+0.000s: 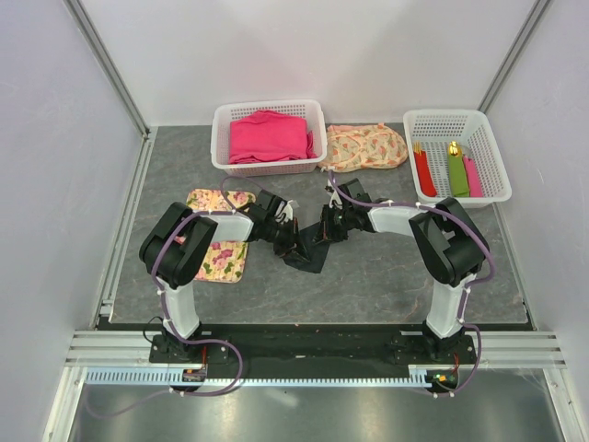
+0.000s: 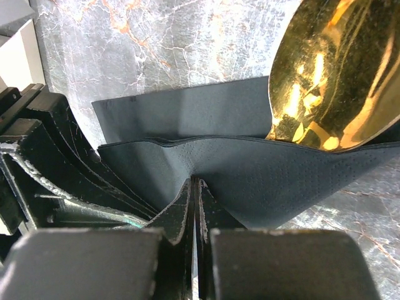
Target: Place the utensils on the paper napkin and roll it up
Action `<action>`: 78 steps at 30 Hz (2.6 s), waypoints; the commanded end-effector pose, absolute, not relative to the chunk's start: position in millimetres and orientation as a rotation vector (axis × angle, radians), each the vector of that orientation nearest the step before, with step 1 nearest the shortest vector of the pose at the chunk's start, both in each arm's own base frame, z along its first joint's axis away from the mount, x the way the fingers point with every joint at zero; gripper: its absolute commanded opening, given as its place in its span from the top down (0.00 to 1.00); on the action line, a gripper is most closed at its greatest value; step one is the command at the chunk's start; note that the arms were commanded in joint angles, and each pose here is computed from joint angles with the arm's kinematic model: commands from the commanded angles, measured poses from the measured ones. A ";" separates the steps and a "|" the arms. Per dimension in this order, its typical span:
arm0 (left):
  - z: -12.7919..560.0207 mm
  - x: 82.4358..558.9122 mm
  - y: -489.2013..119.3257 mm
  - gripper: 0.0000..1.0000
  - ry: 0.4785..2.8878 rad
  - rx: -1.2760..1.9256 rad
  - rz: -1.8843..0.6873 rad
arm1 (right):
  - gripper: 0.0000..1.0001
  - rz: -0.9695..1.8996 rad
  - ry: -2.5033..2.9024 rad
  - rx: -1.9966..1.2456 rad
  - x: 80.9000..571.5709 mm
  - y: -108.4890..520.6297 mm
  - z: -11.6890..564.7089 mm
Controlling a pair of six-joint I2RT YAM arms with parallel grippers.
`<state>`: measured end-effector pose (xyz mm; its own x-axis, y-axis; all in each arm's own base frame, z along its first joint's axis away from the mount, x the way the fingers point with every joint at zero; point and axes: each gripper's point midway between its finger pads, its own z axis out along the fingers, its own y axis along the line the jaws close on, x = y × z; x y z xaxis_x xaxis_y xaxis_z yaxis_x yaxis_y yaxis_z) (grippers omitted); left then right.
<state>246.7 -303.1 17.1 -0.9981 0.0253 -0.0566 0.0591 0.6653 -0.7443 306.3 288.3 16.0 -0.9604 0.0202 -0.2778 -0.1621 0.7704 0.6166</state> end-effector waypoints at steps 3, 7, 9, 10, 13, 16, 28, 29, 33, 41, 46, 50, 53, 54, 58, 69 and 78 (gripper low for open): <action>-4.6 240.4 -287.5 0.96 2.891 0.048 -1.137 | 1.00 0.861 2.777 -0.131 297.7 275.6 -14.1; 49.0 254.7 -296.7 0.77 2.679 0.169 -1.263 | 1.00 0.861 2.790 -0.146 294.4 276.3 -19.1; 68.6 259.3 -292.2 0.68 2.605 0.204 -1.293 | 1.00 0.868 2.794 -0.152 292.3 277.6 -20.1; 78.7 267.1 -283.4 0.60 2.567 0.185 -1.286 | 1.00 0.871 2.798 -0.154 291.4 278.3 -20.6; 92.2 280.3 -255.0 0.47 2.547 0.128 -1.193 | 1.00 0.887 2.799 -0.167 288.6 281.3 -19.2; 84.0 285.8 -227.9 0.36 2.607 0.059 -1.083 | 1.00 0.905 2.794 -0.210 284.1 285.3 -17.1; 39.4 296.0 -208.3 0.13 2.755 -0.003 -0.924 | 1.00 0.882 2.823 -0.355 267.7 275.1 -22.2; 37.3 296.2 -207.9 0.13 2.764 -0.008 -0.909 | 1.00 0.883 2.826 -0.357 267.3 275.0 -22.4; 22.2 287.0 -216.5 0.14 2.843 -0.024 -0.928 | 1.00 0.881 2.847 -0.357 263.2 273.2 -26.0; 12.7 265.0 -252.6 0.17 2.878 0.021 -1.111 | 1.00 0.899 2.878 -0.333 259.8 274.7 -30.6; 23.1 268.0 -275.1 0.18 2.797 0.066 -1.284 | 1.00 0.910 2.882 -0.329 259.3 275.9 -30.7; 28.2 274.9 -285.4 0.18 2.721 0.096 -1.320 | 1.00 0.911 2.878 -0.329 260.3 276.6 -29.9; 26.6 281.1 -283.6 0.16 2.703 0.063 -1.294 | 1.00 0.910 2.882 -0.329 259.3 275.9 -30.7; 25.3 282.3 -281.8 0.15 2.705 0.046 -1.278 | 1.00 0.909 2.883 -0.328 258.7 275.6 -30.6; 26.8 283.2 -271.0 0.13 2.681 -0.039 -1.262 | 1.00 0.911 2.878 -0.329 260.1 276.4 -29.0; 36.4 306.4 -288.9 0.11 2.584 0.082 -1.394 | 1.00 0.911 2.876 -0.325 261.0 276.8 -28.2; 29.8 306.1 -296.2 0.15 2.571 0.154 -1.474 | 1.00 0.910 2.887 -0.321 260.1 276.6 -30.6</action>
<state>302.3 -297.7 43.9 -0.9831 -0.0135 -0.1824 0.1526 0.4886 -0.8590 287.8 302.3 14.6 -0.9492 -0.1293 -0.2870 -0.2923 0.7007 0.6509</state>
